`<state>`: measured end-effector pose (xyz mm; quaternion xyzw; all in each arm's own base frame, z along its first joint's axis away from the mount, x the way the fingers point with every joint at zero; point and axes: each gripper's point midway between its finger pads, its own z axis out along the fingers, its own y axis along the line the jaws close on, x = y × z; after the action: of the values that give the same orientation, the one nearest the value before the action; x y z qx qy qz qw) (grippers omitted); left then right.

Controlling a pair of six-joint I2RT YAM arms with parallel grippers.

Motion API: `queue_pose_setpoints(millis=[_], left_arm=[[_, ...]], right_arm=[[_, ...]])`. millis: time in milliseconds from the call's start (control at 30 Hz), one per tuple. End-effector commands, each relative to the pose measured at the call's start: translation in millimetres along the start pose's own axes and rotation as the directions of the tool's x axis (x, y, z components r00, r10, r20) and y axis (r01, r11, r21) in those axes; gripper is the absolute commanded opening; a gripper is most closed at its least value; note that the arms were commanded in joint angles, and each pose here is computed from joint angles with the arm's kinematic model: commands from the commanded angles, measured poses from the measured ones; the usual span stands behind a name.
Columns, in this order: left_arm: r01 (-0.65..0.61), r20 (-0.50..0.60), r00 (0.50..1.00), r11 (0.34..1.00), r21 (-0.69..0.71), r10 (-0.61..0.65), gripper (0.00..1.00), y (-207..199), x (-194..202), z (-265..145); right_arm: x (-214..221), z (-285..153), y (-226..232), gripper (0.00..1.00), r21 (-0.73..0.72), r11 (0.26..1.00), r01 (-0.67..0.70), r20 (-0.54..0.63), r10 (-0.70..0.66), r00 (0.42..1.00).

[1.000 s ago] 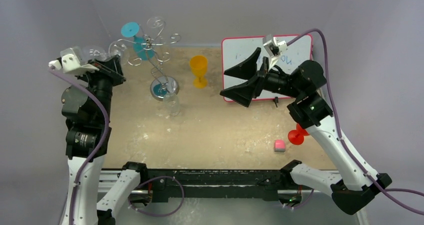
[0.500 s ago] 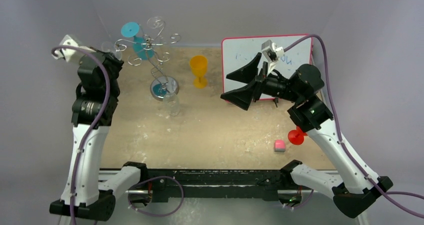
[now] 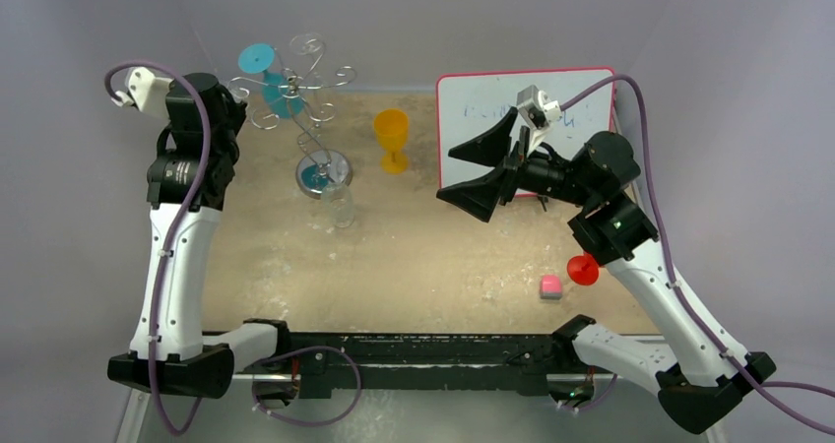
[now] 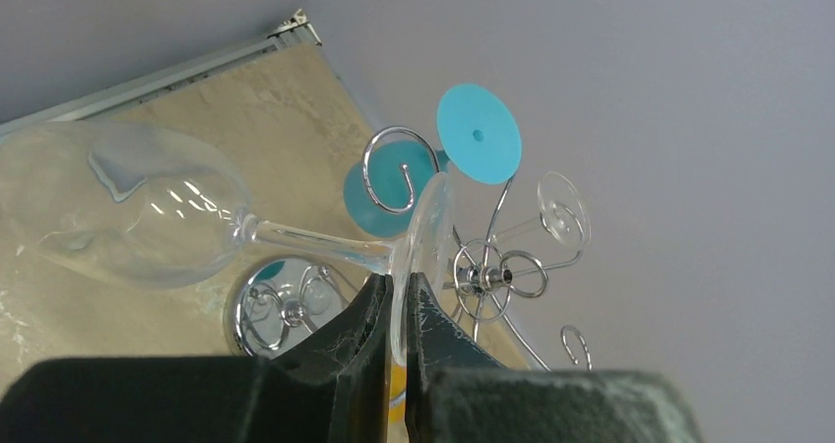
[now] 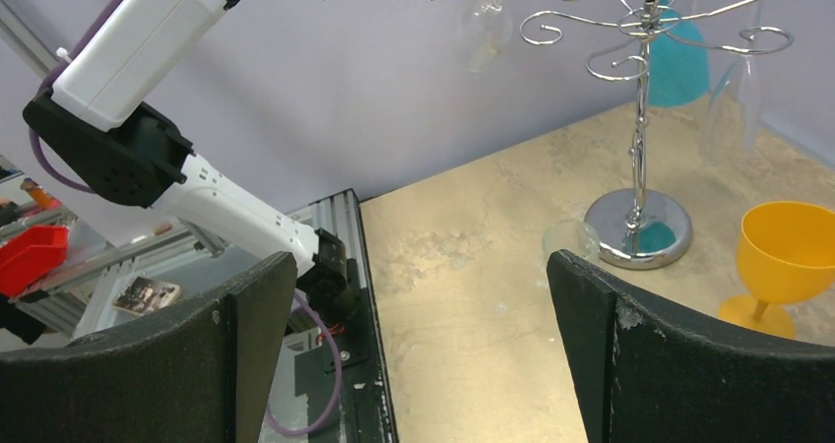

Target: Place the wine glass upside down on the wine glass rack

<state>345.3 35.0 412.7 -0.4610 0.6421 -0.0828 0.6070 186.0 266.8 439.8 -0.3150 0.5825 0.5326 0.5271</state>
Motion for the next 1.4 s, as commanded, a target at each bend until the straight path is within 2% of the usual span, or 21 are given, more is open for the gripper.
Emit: queue_pose_setpoints(millis=[0, 233, 567, 1033, 1367], left_arm=[[0.149, 0.002, 0.989, 0.987, 0.063, -0.150, 0.00, -19, -20, 3], [0.239, -0.087, 0.969, 0.965, 0.106, -0.230, 0.00, -29, -7, 16], [0.303, -0.180, 0.944, 0.942, 0.146, -0.276, 0.00, -39, 16, 28], [0.355, -0.173, 0.930, 0.912, 0.205, -0.323, 0.00, -57, 11, 42], [0.368, -0.125, 0.929, 0.908, 0.200, -0.349, 0.00, -56, 4, 57]], right_arm=[[-9, -4, 5, 1.00, -0.003, 0.998, 0.066, 0.029, -0.066, 0.997], [-11, -4, 4, 1.00, 0.002, 0.997, 0.078, 0.031, -0.078, 0.996], [-10, -2, 3, 1.00, -0.001, 0.998, 0.065, 0.026, -0.065, 0.998], [-12, 1, 2, 1.00, -0.003, 0.998, 0.060, 0.031, -0.060, 0.998], [-15, 1, 2, 1.00, -0.001, 0.998, 0.063, 0.037, -0.062, 0.997]])
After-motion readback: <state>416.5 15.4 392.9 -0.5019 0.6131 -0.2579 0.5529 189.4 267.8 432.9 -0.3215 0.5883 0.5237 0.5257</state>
